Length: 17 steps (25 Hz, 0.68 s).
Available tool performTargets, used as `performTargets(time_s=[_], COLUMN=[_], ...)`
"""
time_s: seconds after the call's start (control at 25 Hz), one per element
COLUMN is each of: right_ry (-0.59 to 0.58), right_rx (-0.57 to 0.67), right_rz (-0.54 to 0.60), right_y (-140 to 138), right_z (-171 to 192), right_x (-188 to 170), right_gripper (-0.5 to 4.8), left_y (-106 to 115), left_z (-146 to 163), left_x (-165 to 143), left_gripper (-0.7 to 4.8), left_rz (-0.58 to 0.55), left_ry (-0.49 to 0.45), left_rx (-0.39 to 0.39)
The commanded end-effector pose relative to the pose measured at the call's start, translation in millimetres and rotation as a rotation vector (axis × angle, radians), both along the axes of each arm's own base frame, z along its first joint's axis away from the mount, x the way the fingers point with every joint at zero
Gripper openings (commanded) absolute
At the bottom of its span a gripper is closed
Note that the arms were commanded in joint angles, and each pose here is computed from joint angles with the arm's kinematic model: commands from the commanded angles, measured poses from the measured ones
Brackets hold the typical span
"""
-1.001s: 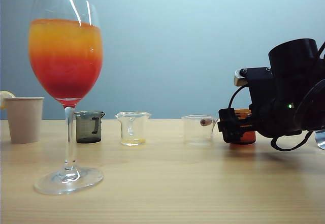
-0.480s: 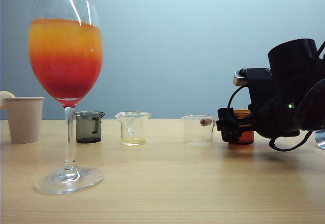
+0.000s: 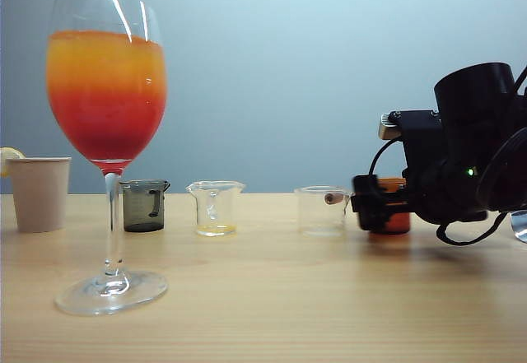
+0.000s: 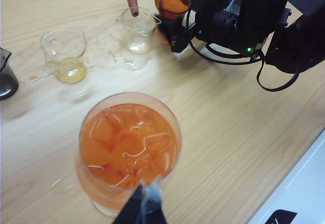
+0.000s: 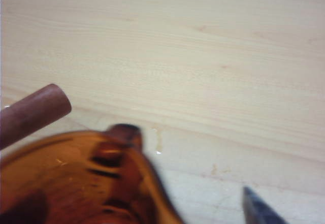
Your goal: Pick up the fourth measuring cup from the left, pour the grenadine inside into the goblet, and finally put the measuring cup back in its original place.
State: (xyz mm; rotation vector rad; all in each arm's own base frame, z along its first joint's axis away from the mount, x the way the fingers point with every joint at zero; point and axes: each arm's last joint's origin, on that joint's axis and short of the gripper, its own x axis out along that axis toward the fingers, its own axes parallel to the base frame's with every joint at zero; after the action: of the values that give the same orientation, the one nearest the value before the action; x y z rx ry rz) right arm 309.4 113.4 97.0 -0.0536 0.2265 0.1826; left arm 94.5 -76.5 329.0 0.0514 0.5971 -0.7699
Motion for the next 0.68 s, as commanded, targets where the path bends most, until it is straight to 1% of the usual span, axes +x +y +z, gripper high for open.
performTargets(time_s=[0.04,0.2,0.4,0.48,0.68], right_ry=[-0.004,0.005,0.073,0.1,0.112], right_rx=[-0.001,-0.004,-0.03,-0.023,-0.011], right_rz=[0.003,0.004,0.004,0.059,0.109], right_y=[0.3,-0.1,-1.8,-1.1,-0.1], right_z=[1.6,8.0,18.6,25.2,27.3], right_x=[-0.1,-1.0,-5.3,-8.0,-9.2], right_gripper=[4.79,4.79,4.79,4.79,4.79], left_y=[0.3,0.3,0.3,0.3,0.3], left_z=[2.7,2.7,2.7,2.7,2.6], left_x=[0.2,0.2,0.2,0.2,0.2], left_gripper=[-0.05,-0.05,-0.05,-0.05,-0.05], left_rz=[0.006,0.006,0.006,0.006,0.007], left_ry=[-0.014,-0.014,-0.014,-0.015,-0.015], left_rx=[-0.012,-0.012,-0.012,-0.012,-0.012])
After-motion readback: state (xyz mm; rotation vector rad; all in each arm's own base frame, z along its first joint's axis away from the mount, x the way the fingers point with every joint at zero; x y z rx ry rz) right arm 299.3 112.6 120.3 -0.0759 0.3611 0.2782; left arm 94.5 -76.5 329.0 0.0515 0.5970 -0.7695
